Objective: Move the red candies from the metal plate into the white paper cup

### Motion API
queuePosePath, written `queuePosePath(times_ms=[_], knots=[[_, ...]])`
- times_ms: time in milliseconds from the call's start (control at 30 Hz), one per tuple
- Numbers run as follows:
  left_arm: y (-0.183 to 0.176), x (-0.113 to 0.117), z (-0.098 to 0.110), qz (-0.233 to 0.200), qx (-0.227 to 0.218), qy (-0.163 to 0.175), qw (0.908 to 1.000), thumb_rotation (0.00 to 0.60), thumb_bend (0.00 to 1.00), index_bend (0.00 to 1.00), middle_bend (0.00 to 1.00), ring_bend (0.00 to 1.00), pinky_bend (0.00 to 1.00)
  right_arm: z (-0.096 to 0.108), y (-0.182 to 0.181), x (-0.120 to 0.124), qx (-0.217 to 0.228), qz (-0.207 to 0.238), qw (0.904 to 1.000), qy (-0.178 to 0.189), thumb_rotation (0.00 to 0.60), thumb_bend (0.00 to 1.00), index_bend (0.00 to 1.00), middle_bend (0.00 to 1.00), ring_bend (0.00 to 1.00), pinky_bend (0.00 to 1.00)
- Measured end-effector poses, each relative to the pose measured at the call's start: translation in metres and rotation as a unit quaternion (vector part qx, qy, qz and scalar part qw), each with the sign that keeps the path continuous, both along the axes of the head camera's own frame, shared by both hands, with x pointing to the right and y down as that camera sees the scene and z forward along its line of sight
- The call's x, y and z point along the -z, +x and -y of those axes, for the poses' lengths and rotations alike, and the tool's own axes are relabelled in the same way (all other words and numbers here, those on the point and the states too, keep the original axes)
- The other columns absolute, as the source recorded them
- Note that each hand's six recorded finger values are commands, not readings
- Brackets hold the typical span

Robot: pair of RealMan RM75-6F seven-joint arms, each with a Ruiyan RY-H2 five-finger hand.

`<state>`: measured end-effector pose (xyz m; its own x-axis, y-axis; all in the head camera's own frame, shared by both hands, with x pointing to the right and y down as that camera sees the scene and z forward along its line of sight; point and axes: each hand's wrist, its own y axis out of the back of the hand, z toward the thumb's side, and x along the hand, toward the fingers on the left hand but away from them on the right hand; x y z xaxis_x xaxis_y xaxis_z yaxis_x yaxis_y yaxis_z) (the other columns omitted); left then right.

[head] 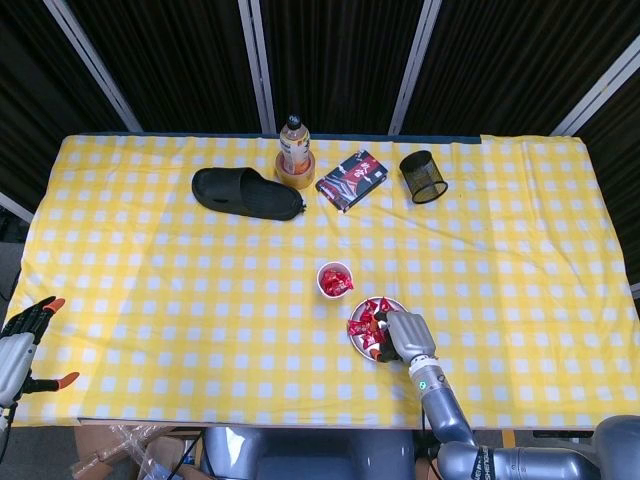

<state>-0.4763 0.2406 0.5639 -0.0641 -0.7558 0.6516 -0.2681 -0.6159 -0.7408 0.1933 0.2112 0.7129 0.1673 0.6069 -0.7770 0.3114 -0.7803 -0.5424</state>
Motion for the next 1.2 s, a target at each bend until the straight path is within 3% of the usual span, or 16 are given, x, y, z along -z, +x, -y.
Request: queuePosePath(times_ms=[500,800,1000,1200], knots=[[0.000,0.000,0.000,0.000,0.000,0.000,1.0000,0.600,0.05,0.00,0.00,0.00,0.00,0.000,0.002,0.002,-0.003,0.003,1.0000,0.001,0.600,0.45,0.56,0.93,0.90,0.83],[0.000,0.000,0.000,0.000,0.000,0.000,1.0000,0.600,0.05,0.00,0.00,0.00,0.00,0.004,0.004,0.006,-0.003,0.003,1.0000,0.007,0.600,0.45,0.56,0.93,0.90,0.83],[0.000,0.000,0.000,-0.001,0.000,-0.001,1.0000,0.600,0.05,0.00,0.00,0.00,0.00,0.024,0.004,0.024,-0.008,0.014,0.9992,0.036,0.600,0.45,0.56,0.93,0.90,0.83],[0.001,-0.001,0.000,-0.001,0.001,-0.004,1.0000,0.600,0.05,0.00,0.00,0.00,0.00,0.059,-0.006,0.056,-0.010,0.039,0.9960,0.081,0.600,0.45,0.56,0.93,0.90,0.83]])
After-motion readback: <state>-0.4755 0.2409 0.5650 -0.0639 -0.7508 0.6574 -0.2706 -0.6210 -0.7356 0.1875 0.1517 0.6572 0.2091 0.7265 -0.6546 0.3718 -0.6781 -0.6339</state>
